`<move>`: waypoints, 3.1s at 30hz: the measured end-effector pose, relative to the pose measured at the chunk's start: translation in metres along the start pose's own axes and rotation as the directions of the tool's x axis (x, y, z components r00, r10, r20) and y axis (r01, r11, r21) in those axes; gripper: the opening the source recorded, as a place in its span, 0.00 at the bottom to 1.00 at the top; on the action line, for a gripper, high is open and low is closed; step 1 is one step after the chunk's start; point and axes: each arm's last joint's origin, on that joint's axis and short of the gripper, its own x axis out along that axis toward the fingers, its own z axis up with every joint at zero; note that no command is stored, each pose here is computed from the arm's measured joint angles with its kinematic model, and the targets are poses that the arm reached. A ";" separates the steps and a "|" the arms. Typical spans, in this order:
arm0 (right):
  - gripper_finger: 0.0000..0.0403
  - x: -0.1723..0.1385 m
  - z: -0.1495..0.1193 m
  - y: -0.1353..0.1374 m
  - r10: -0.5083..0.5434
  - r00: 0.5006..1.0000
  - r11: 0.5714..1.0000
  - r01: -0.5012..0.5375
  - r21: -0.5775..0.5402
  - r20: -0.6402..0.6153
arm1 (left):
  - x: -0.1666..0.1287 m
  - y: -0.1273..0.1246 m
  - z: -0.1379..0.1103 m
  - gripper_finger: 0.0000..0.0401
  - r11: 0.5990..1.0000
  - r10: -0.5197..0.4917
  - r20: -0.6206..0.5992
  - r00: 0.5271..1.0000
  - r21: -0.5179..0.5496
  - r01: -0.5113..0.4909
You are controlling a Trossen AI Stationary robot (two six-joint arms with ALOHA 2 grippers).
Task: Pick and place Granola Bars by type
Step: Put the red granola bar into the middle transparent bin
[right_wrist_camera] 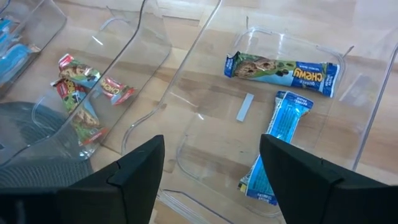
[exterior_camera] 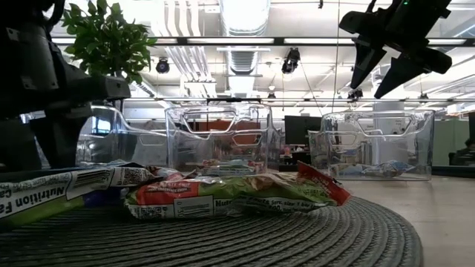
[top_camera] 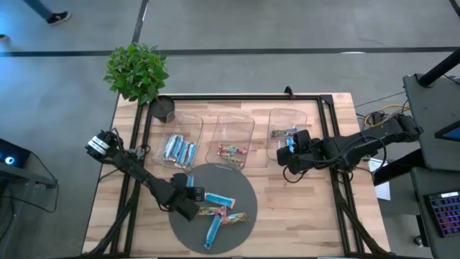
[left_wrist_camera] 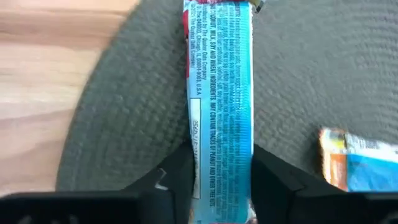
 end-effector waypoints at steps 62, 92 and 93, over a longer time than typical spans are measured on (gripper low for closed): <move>0.61 -0.031 -0.026 0.066 0.575 0.799 0.622 -0.567 -0.541 -0.177 | -0.141 -0.081 -0.005 0.45 0.502 -0.382 -0.286 0.879 0.734 0.457; 0.59 0.030 -0.156 0.184 0.270 0.788 0.197 -0.608 -0.770 -0.553 | -0.123 0.009 -0.088 0.45 0.666 -0.652 -0.110 0.750 0.388 0.637; 0.59 0.032 -0.158 0.188 0.260 0.791 0.198 -0.605 -0.771 -0.554 | -0.123 0.012 -0.090 0.45 0.655 -0.664 -0.113 0.740 0.391 0.647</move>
